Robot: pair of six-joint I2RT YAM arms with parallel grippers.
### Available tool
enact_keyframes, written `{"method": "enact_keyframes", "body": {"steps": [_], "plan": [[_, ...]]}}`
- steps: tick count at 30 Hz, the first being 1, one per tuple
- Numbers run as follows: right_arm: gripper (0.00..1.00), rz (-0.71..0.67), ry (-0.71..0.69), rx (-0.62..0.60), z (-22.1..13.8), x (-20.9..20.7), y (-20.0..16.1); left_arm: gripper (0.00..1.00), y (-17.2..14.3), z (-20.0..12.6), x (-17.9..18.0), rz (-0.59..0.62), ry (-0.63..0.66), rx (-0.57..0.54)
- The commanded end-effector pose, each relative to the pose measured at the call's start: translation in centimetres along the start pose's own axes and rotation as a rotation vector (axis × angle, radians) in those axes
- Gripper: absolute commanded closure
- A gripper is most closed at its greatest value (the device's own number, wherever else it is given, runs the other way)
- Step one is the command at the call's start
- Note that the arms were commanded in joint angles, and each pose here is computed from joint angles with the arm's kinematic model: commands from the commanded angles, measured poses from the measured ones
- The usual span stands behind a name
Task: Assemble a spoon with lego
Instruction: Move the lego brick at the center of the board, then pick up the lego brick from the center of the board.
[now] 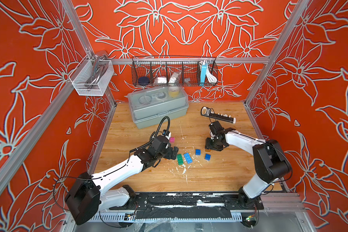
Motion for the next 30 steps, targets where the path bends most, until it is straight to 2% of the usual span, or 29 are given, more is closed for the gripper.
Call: {"method": "enact_keyframes", "body": {"steps": [1, 10, 13, 20, 30], "plan": [[0.41, 0.001, -0.053, -0.033, -2.3, -0.3, -1.0, 0.02, 0.4, -0.4, -0.4, -0.006, -0.011, -0.012], [0.40, 0.022, -0.067, -0.023, -2.3, -0.1, -4.3, 0.02, -0.1, -0.5, -0.4, -0.020, -0.037, -0.012], [0.36, 0.012, -0.068, -0.017, -1.7, 0.4, -4.6, 0.02, -0.3, -0.4, -0.5, -0.022, -0.043, -0.004], [0.36, -0.018, -0.101, 0.029, -0.3, 0.6, -4.9, 0.02, -0.4, -0.3, -0.5, -0.018, -0.045, -0.006], [0.38, -0.058, -0.135, 0.063, -0.5, 0.3, -5.4, 0.02, -0.5, 0.0, -0.7, -0.017, -0.047, 0.004]]}}
Point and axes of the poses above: each gripper's point midway between its finger pads, its own z axis out along the fingers, its own x axis along the line the jaws close on, y = z × x, the point moved 7 cm from there along -z, back along the fingers, and after that the axes turned 6 degrees about -z, right-handed, at the moved point
